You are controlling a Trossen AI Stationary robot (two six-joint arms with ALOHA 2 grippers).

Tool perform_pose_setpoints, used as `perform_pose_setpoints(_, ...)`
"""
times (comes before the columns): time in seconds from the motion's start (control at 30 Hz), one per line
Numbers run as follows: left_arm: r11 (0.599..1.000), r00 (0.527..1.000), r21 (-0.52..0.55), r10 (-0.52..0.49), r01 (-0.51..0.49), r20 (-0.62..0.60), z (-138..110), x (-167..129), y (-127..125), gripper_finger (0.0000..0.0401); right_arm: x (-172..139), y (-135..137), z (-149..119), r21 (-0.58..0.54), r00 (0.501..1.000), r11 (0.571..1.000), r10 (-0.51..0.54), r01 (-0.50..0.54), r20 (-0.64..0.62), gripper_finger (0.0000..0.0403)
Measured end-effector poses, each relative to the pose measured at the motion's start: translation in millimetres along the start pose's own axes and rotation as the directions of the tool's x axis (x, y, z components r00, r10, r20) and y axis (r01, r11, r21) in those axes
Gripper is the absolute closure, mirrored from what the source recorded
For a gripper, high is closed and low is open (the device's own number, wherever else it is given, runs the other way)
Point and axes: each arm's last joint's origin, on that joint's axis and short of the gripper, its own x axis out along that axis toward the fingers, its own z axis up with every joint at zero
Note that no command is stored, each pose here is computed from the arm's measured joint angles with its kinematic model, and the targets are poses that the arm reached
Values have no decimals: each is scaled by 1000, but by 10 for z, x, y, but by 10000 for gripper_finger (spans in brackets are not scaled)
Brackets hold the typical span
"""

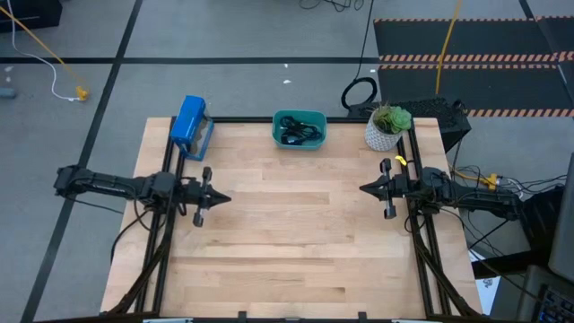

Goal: Pick and place USB-C Cables
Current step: Return to Home Position

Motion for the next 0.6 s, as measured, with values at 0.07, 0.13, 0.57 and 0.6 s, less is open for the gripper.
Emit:
perform_pose_setpoints(0.07,1000,1000,15,-2,2,10,9,-11,0,388,0,0,0,0,1000,1000,0,0,0,403)
perform_pose_setpoints(0.13,1000,1000,20,-2,2,11,9,-22,0,387,0,0,0,0,1000,1000,0,0,0,403)
perform_pose_setpoints(0.57,1000,1000,0,-4,4,-19,-27,-74,-2,388,0,0,0,0,1000,1000,0,0,0,403)
perform_pose_setpoints(0.6,1000,1000,3,-4,4,-17,-24,-74,-2,390,0,0,0,0,1000,1000,0,0,0,403)
